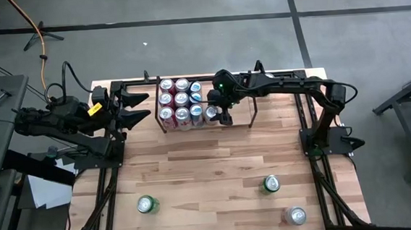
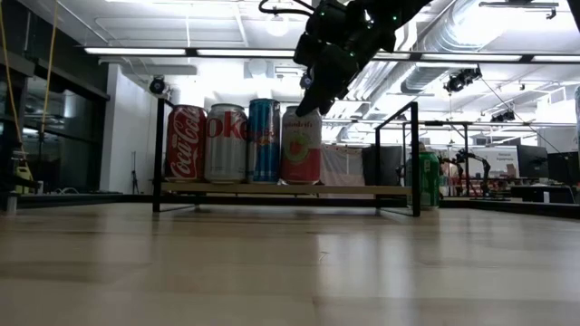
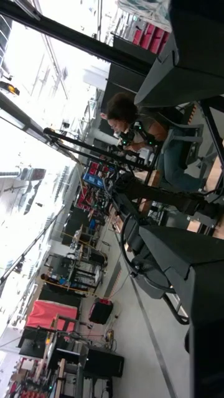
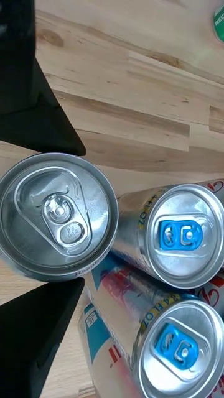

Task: Place canned beverage on shelf
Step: Put the left pink soda can on the shelf, then put the pink soda can on the shelf aligned with the other pink soda can

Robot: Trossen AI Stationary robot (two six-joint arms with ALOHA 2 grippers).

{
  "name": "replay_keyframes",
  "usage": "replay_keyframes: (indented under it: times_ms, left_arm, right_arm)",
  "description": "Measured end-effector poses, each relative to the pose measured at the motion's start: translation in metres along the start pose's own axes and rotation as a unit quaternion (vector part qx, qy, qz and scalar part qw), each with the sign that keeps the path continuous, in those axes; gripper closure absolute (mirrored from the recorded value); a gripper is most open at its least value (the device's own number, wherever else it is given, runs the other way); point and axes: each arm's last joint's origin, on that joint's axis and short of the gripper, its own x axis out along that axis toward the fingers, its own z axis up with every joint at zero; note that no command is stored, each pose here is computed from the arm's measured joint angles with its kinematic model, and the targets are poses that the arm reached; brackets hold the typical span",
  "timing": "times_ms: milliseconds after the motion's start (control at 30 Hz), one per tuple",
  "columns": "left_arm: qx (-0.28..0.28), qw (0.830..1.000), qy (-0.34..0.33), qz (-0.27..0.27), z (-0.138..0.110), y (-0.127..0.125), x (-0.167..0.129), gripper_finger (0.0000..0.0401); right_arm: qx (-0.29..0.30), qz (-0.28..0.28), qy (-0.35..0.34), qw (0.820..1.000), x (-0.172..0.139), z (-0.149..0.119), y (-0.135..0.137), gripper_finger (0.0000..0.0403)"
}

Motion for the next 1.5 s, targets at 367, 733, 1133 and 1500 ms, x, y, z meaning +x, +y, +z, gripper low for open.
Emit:
replay_keyframes:
  times_ms: [367,733,1133,1500]
  left_arm:
    - [0.0,1.0,0.0,0.0,0.0,0.0,0.0,0.0167]
    - [0.0,1.0,0.0,0.0,0.0,0.0,0.0,0.0167]
    - [0.054,0.999,0.004,-0.004,-0.001,0.0,0.0,0.0167]
    - [0.163,0.986,0.031,0.003,-0.017,0.003,0.002,0.0167]
  right_arm:
    - [0.0,-0.009,0.002,1.0,0.0,0.0,-0.001,0.0023]
    - [-0.018,-0.009,0.018,1.0,-0.01,-0.004,-0.004,0.0009]
    - [0.047,-0.022,0.062,0.997,-0.088,0.019,-0.023,0.0009]
    - [0.176,-0.02,-0.044,0.983,-0.137,0.064,-0.015,0.0009]
